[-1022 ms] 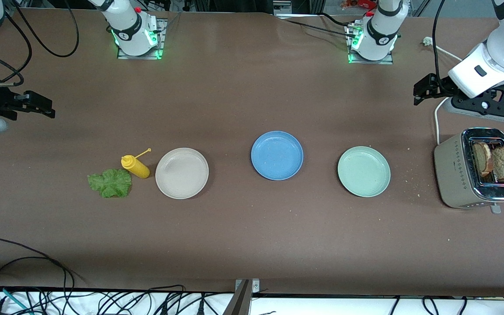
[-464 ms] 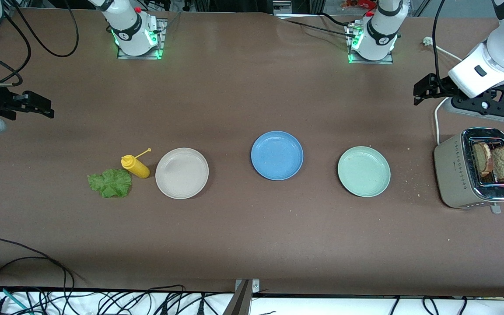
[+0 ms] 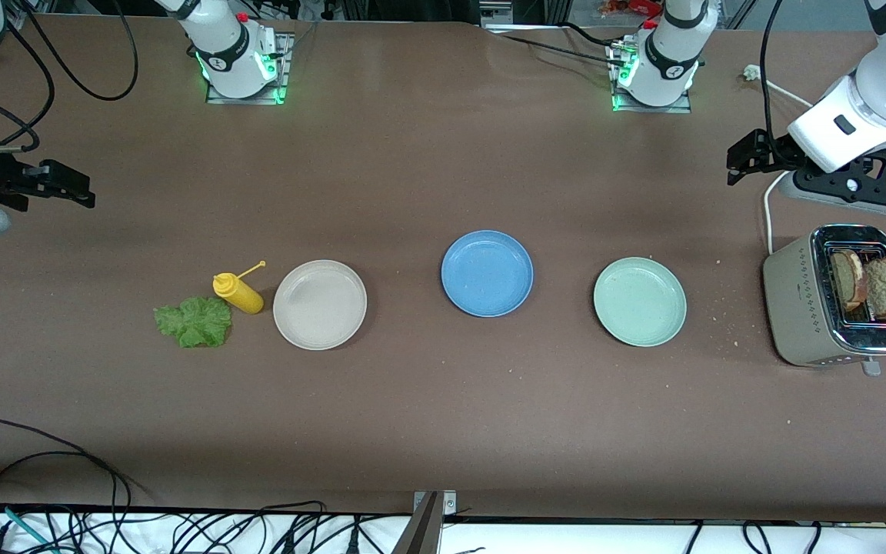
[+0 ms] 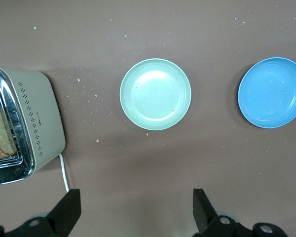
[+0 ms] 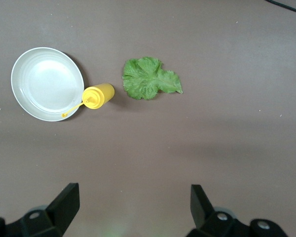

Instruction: Make sandwich in blue plate with both arms

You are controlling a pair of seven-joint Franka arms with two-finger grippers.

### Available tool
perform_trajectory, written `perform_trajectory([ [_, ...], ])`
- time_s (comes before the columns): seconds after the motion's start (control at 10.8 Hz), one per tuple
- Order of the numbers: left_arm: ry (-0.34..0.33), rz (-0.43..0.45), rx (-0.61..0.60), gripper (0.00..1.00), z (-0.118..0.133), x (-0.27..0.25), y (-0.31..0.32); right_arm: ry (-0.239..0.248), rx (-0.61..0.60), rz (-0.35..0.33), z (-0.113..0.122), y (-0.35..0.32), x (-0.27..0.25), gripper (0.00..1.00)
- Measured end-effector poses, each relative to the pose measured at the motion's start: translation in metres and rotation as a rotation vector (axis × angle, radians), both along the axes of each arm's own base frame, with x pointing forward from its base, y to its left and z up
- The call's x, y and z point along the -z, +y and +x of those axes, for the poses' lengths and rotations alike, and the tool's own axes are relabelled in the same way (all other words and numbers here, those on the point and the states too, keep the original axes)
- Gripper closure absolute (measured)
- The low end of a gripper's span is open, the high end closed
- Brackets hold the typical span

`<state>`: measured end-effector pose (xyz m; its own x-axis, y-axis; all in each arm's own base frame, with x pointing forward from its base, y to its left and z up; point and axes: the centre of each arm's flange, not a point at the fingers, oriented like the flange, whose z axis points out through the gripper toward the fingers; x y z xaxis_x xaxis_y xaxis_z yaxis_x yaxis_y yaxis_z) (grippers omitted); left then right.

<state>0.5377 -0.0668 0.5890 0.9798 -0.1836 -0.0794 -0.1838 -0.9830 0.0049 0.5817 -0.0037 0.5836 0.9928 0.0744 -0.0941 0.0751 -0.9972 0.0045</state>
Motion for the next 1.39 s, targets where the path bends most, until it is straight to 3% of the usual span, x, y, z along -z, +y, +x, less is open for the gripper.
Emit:
perform_trajectory([
  [1.39, 0.0, 0.0, 0.0, 0.0, 0.0, 0.0, 0.0, -0.005, 0.009, 0.012, 0.0001, -0.0035, -0.0017, 0.0],
])
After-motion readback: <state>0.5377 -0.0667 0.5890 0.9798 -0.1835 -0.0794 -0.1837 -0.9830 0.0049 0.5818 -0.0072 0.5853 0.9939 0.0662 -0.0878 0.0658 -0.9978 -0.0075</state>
